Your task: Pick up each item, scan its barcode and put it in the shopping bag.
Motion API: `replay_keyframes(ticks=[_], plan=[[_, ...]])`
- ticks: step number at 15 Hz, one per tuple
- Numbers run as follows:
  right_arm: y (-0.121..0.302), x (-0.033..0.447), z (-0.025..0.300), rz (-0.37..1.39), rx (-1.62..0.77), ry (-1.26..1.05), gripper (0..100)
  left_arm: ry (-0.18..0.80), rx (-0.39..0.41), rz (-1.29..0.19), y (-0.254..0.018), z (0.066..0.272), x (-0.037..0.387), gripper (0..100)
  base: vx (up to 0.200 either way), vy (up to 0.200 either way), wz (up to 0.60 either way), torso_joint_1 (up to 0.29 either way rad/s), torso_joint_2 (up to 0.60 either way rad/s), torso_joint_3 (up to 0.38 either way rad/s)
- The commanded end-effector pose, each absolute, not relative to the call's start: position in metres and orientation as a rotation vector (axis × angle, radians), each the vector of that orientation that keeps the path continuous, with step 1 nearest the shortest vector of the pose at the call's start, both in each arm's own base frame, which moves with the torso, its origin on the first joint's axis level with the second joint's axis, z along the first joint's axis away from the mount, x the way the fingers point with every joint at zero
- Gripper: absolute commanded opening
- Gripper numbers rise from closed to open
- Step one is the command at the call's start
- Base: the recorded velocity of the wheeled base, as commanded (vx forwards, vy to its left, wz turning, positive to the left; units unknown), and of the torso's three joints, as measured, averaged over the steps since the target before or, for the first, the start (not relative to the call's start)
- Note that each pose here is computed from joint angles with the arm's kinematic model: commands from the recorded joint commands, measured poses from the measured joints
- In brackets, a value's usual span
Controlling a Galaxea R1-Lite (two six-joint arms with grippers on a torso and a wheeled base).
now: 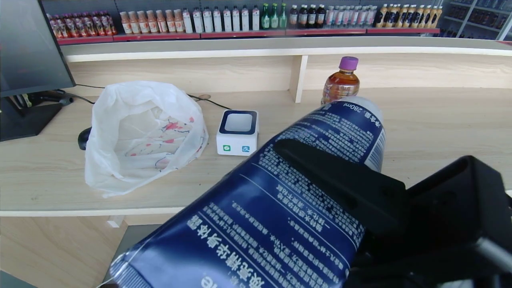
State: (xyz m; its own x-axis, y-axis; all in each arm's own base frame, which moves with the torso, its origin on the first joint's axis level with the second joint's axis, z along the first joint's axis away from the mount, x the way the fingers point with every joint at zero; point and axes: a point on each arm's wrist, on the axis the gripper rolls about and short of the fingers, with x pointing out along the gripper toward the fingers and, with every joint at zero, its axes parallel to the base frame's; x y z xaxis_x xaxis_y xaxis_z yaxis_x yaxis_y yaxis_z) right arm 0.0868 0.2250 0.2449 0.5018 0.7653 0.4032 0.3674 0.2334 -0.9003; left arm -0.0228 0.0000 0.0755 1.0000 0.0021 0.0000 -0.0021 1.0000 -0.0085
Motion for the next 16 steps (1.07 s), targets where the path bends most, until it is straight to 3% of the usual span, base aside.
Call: replay_keyframes(ticks=[1, 11, 14, 16], plan=[[0.223, 0.088, 0.244, 0.366, -1.330, -1.071, 0, 0.000, -0.009, 0.002, 0.000, 0.075, -0.023, 100, 0.000, 0.000, 0.00, 0.000, 0.00, 0.000], [0.226, 0.096, 0.241, 0.557, -0.913, -0.874, 0, 0.000, -0.009, 0.003, 0.000, 0.075, -0.023, 100, 0.000, 0.000, 0.00, 0.000, 0.00, 0.000], [0.236, 0.084, 0.232, 0.743, -0.659, -0.777, 0, 0.000, -0.009, 0.003, 0.000, 0.075, -0.023, 100, 0.000, 0.000, 0.00, 0.000, 0.00, 0.000], [0.234, 0.084, 0.233, 0.742, -0.625, -0.762, 0, 0.000, -0.009, 0.002, 0.000, 0.075, -0.023, 100, 0.000, 0.000, 0.00, 0.000, 0.00, 0.000]])
